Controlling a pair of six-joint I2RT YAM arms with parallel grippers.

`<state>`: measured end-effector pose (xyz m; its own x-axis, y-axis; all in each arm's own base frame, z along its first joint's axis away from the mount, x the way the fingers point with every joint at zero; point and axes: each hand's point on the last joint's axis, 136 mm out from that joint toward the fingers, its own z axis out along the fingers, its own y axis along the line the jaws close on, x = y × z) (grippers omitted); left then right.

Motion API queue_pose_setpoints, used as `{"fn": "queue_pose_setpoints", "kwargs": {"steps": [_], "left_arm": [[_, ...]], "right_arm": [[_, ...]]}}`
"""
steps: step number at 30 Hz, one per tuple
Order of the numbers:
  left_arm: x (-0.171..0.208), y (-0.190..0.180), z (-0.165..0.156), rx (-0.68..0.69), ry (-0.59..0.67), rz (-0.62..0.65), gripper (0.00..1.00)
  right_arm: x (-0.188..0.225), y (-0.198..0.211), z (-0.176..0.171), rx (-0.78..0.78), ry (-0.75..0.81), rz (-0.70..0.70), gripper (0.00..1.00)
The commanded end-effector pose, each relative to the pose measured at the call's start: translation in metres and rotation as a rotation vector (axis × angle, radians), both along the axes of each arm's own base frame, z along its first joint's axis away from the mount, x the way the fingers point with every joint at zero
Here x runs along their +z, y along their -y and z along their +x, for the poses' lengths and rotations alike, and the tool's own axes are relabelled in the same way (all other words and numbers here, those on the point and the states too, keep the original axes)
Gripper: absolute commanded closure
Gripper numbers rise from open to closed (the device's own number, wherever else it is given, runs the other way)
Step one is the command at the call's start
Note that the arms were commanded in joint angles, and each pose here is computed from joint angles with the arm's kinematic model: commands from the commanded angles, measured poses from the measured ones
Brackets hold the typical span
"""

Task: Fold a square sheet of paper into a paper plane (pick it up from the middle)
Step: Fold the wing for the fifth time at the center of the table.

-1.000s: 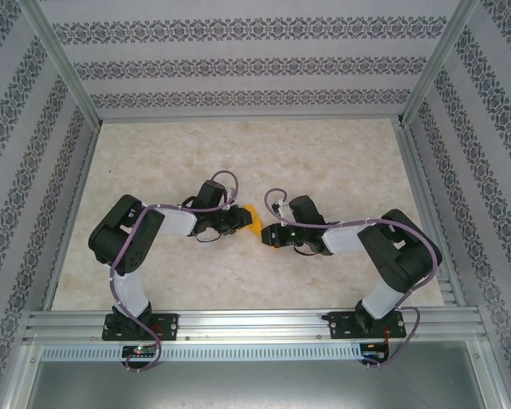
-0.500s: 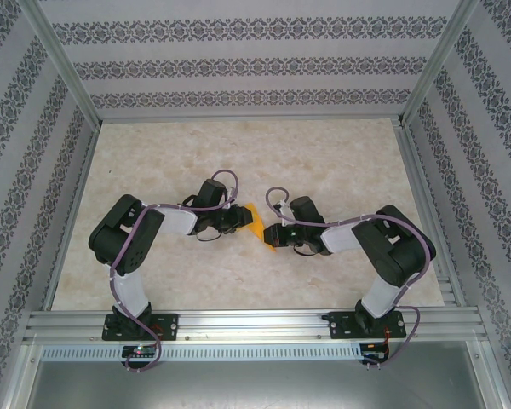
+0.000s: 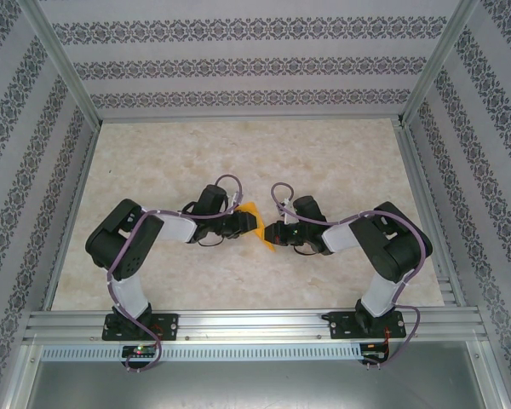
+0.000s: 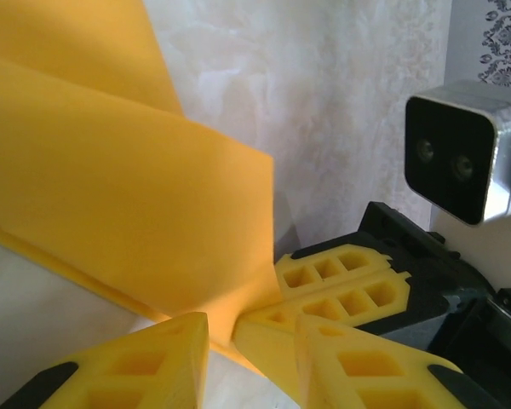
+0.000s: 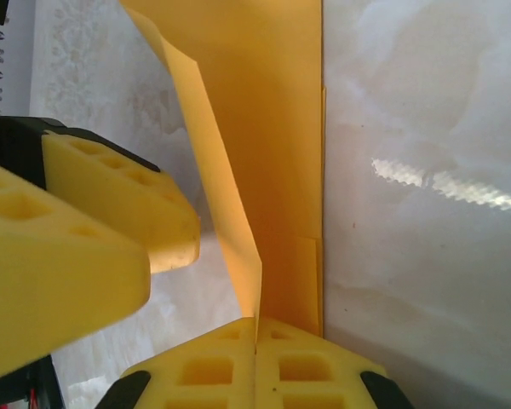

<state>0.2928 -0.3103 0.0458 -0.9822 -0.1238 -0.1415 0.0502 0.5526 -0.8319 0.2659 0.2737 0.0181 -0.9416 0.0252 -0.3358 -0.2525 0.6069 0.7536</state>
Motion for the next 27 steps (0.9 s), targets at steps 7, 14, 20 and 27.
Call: {"fn": "queue_pose_setpoints", "kwargs": {"steps": [7, 14, 20, 27], "left_arm": [[0.004, 0.014, 0.004, -0.034, 0.062, -0.021, 0.68], [-0.012, 0.007, 0.005, 0.008, 0.013, 0.032, 0.69], [-0.022, 0.004, 0.006, 0.026, -0.023, 0.068, 0.69], [-0.033, -0.002, 0.003, 0.037, -0.059, 0.118, 0.70]], "right_arm": [[-0.031, 0.006, -0.016, 0.003, -0.075, -0.080, 0.96], [-0.027, 0.003, -0.018, 0.023, -0.080, -0.066, 0.93], [-0.014, -0.004, -0.019, 0.049, -0.069, -0.061, 0.90], [0.000, -0.001, -0.017, 0.026, -0.065, -0.065, 0.85]]}}
